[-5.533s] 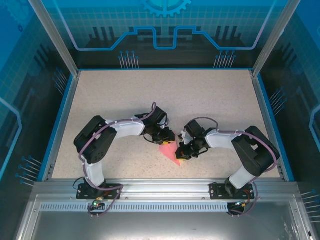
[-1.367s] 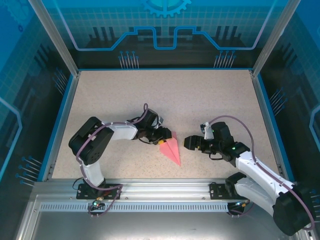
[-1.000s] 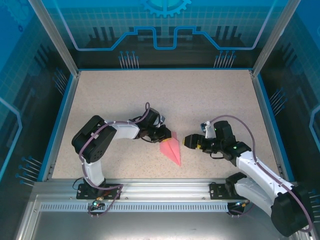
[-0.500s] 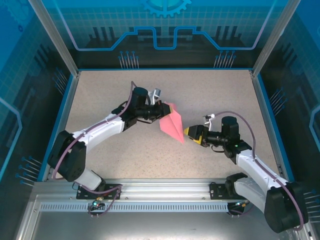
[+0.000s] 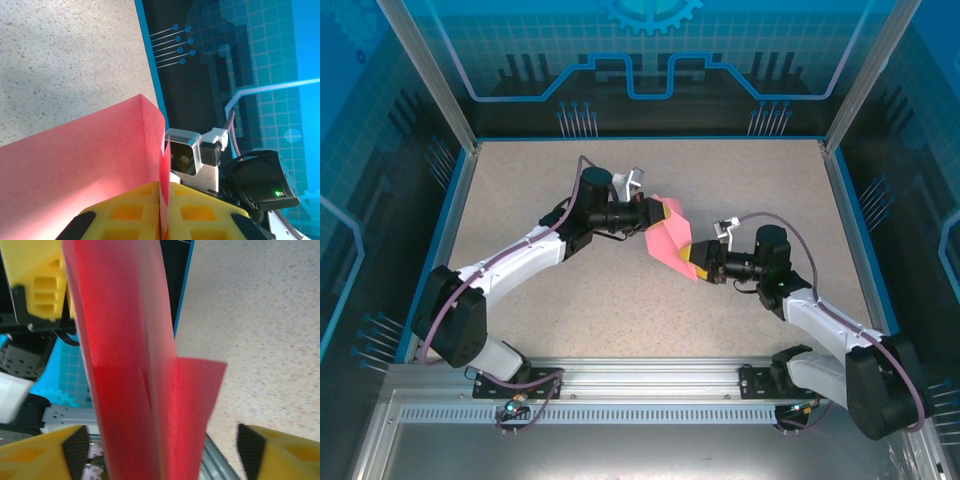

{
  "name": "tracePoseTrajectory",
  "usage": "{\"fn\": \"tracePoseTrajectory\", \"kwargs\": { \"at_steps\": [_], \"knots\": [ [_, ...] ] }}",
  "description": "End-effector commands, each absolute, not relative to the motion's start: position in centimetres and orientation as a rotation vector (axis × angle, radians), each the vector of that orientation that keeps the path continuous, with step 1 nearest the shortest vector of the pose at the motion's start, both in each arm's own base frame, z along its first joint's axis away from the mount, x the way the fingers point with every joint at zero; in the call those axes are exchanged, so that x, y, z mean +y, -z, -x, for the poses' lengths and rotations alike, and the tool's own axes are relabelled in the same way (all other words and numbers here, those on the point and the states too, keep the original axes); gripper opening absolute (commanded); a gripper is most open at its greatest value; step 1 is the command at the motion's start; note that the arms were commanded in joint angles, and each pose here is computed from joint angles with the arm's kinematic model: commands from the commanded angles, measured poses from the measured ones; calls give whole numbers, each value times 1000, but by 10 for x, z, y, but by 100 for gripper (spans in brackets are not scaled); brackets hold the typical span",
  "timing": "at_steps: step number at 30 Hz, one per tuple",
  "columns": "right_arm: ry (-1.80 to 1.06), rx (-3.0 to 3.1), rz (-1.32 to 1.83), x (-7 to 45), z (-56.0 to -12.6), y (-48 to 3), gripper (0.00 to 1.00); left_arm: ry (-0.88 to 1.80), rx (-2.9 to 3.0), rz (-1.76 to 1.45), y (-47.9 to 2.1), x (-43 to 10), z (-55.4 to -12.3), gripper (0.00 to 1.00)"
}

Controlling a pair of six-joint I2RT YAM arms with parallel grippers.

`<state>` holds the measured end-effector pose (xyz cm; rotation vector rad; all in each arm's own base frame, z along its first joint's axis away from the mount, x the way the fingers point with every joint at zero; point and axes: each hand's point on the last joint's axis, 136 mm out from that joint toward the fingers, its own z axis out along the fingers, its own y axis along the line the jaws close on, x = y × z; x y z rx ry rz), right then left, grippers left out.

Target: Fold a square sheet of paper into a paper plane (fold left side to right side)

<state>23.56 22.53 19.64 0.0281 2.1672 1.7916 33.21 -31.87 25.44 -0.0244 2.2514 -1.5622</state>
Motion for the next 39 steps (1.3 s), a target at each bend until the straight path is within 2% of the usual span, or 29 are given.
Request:
{"fn": "tracePoseTrajectory", "kwargs": {
  "at_steps": [1, 7, 10, 12, 16, 19, 23, 26, 32, 36, 39],
  "knots": [
    [-1812, 2084, 48, 233, -241, -223, 68, 1629, 2203, -15, -271, -321, -325, 10],
    [-1813, 2089, 53, 234, -241, -224, 42, 1621, 2223, -14, -264, -319, -322, 11],
    [-1787, 2108, 46, 233, -240, -221, 30, 1600, 2240, -20, -261, -317, -321, 14],
    [-1760, 2130, 40, 231, -240, -217, 22, 1577, 2254, -18, -258, -314, -322, 22],
    [-1666, 2213, 40, 226, -235, -209, 16, 1504, 2281, -3, -253, -298, -322, 48],
    [-1528, 2287, 85, 219, -230, -204, 12, 1404, 2299, 13, -252, -278, -321, 61],
    [-1143, 2485, 197, 203, -221, -189, 7, 1173, 2328, 17, -257, -243, -311, 73],
    [-803, 2593, 308, 191, -220, -182, 5, 996, 2338, 21, -263, -218, -301, 77],
    [72, 2658, 487, 163, -236, -170, 6, 752, 2277, 108, -279, -169, -286, 83],
    [563, 2587, 630, 168, -251, -168, 6, 663, 2235, 158, -285, -145, -276, 87],
    [759, 2537, 734, 183, -260, -157, 7, 617, 2226, 177, -285, -133, -268, 89]
  ]
}}
